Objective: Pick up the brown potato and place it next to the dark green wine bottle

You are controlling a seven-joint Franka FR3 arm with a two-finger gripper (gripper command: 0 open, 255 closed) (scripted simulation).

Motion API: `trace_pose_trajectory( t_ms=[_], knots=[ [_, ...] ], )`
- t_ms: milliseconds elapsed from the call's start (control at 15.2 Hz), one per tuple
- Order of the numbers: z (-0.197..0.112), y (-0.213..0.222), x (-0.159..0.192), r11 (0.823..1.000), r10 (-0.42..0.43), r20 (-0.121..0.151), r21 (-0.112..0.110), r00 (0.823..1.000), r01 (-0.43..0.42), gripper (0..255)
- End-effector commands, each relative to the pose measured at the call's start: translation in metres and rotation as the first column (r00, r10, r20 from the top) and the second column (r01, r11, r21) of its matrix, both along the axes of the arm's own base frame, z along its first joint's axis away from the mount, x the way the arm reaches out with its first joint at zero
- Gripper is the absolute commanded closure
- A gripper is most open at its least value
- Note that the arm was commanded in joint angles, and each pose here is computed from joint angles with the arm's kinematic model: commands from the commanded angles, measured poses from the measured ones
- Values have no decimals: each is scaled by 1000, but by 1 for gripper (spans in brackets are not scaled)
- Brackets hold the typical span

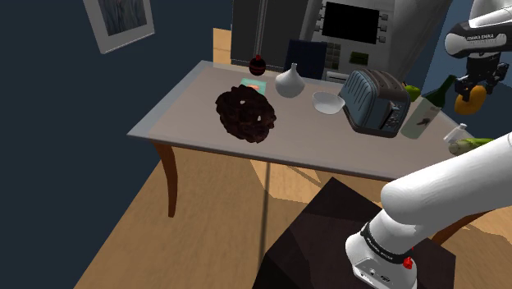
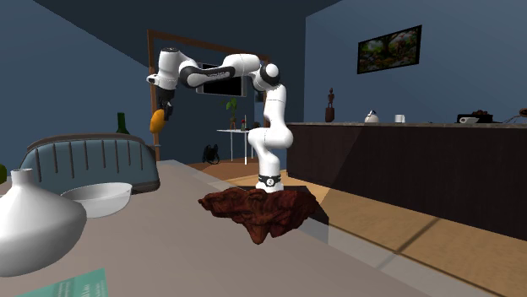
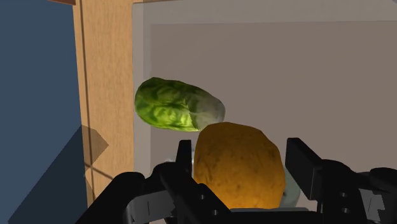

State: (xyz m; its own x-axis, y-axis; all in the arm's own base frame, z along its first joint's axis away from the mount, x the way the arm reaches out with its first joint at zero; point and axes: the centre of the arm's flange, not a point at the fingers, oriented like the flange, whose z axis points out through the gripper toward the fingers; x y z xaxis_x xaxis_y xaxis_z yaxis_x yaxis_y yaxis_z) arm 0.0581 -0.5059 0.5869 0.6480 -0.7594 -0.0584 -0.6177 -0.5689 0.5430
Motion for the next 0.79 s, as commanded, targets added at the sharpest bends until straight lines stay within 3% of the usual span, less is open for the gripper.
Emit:
trace_pose_trajectory(
  t_ms=[0,726],
  knots=[
    [-10,0,0,1000,0,0,0,1000,0,255],
    [-68,0,0,1000,0,0,0,1000,0,255]
  ],
)
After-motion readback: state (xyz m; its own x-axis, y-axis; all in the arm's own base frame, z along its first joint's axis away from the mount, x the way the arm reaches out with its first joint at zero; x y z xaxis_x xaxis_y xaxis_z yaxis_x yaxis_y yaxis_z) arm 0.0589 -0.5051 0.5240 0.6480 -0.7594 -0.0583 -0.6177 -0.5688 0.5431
